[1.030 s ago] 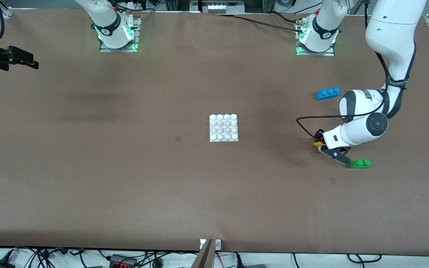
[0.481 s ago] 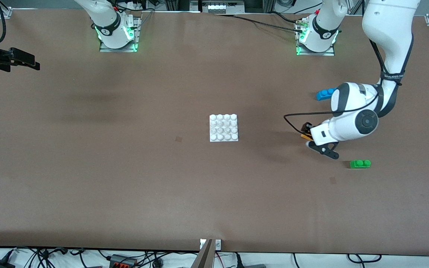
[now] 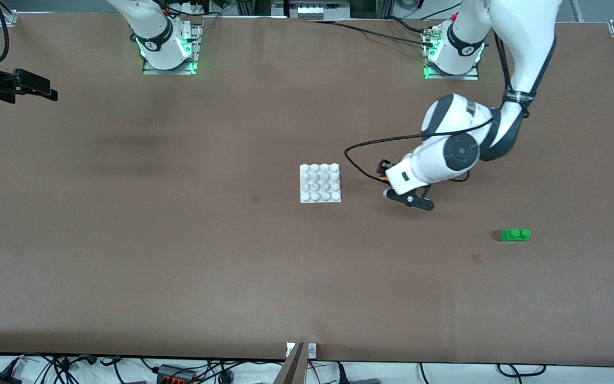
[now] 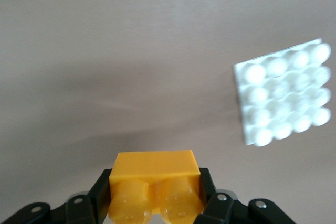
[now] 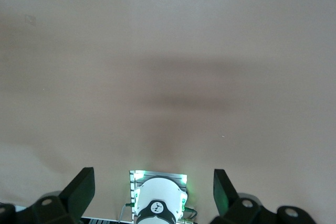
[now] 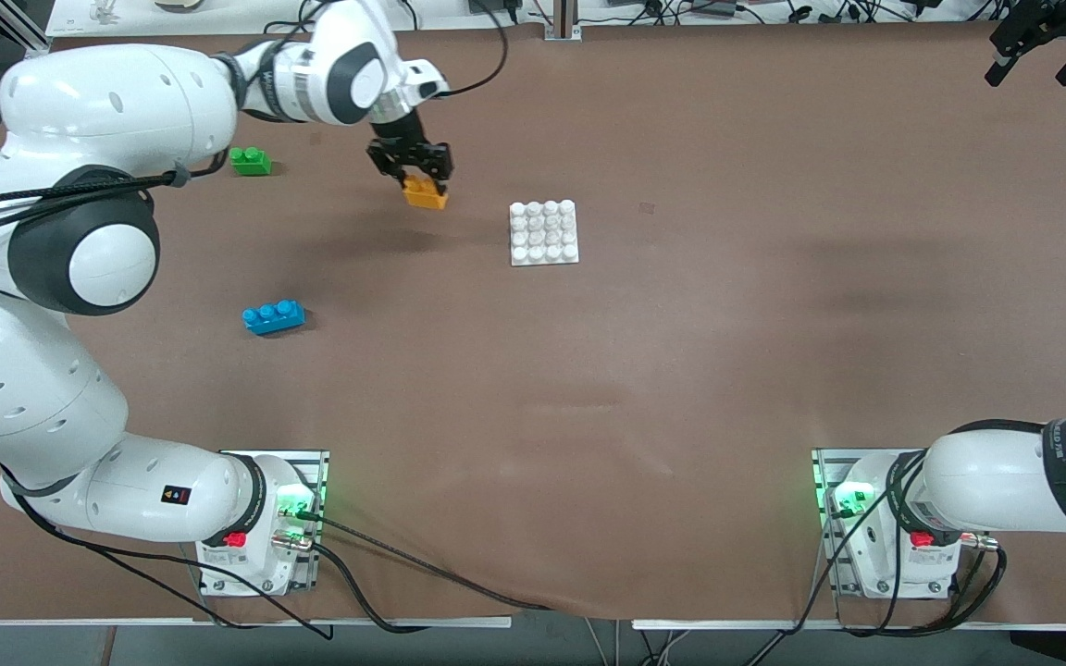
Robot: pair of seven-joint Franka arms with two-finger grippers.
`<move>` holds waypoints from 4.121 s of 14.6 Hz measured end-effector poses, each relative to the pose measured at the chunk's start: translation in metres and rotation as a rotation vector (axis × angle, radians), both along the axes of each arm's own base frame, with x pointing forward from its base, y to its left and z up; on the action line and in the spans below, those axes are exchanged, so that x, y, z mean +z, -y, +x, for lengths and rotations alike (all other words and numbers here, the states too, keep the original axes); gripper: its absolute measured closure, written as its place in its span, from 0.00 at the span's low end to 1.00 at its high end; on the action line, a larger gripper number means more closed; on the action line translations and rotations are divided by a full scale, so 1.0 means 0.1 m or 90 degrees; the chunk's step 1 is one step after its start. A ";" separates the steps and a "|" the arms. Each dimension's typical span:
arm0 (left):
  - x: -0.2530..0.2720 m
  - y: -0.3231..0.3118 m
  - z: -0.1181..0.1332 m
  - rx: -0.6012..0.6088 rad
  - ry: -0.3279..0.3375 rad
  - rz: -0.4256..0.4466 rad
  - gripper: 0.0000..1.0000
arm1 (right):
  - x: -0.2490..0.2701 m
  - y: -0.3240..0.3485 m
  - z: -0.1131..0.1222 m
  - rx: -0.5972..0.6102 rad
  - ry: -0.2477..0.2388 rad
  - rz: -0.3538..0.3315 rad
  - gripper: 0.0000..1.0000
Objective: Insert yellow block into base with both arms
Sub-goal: 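Lift the yellow brick and carry it over the white plate, then lower the yellow brick and press it onto the plate studs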
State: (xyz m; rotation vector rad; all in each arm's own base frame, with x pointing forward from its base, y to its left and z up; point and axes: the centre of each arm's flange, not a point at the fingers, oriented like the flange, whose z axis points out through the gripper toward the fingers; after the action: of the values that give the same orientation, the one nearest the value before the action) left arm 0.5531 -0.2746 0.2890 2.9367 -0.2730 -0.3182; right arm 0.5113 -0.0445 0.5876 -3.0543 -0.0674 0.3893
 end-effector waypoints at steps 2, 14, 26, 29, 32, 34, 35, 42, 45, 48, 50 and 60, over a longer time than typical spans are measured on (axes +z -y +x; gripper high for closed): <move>0.00 0.38 -0.03 0.044 -0.004 -0.004 0.32 | 0.00 0.00 0.00 0.000 0.000 0.000 0.00; -0.55 1.55 -0.36 0.115 0.045 -0.057 0.32 | 0.01 0.01 0.01 -0.001 0.005 -0.001 0.00; -0.65 1.65 -0.45 0.132 0.072 -0.007 0.32 | 0.13 0.14 0.39 -0.007 0.174 -0.048 0.00; -0.66 1.66 -0.47 0.156 0.067 -0.003 0.32 | 0.05 0.14 0.48 -0.006 0.182 -0.050 0.00; -0.67 1.69 -0.50 0.179 0.060 0.003 0.32 | 0.03 0.14 0.50 -0.006 0.184 -0.050 0.00; -0.67 1.70 -0.52 0.179 0.062 0.005 0.32 | 0.07 0.14 0.50 -0.006 0.190 -0.050 0.00; -0.68 1.70 -0.52 0.176 0.064 0.008 0.32 | 0.09 0.14 0.51 -0.006 0.192 -0.050 0.00; -0.72 1.69 -0.54 0.180 0.062 0.016 0.32 | 0.09 0.11 0.49 -0.011 0.185 -0.029 0.00; -0.72 1.69 -0.55 0.190 0.060 0.018 0.32 | 0.09 0.11 0.49 -0.012 0.185 -0.029 0.00; -0.72 1.69 -0.55 0.192 0.060 0.018 0.32 | 0.09 0.11 0.49 -0.012 0.184 -0.029 0.00; -0.72 1.69 -0.55 0.187 0.063 0.020 0.32 | 0.09 0.11 0.49 -0.012 0.184 -0.029 0.00; -0.72 1.72 -0.57 0.198 0.073 0.030 0.32 | 0.10 0.11 0.49 -0.011 0.185 -0.029 0.00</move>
State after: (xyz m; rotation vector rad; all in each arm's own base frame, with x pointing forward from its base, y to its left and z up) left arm 0.4960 -0.4470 0.2174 2.9853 0.1804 -0.1138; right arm 0.5604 -0.0551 0.5981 -3.1285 -0.0469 -0.0569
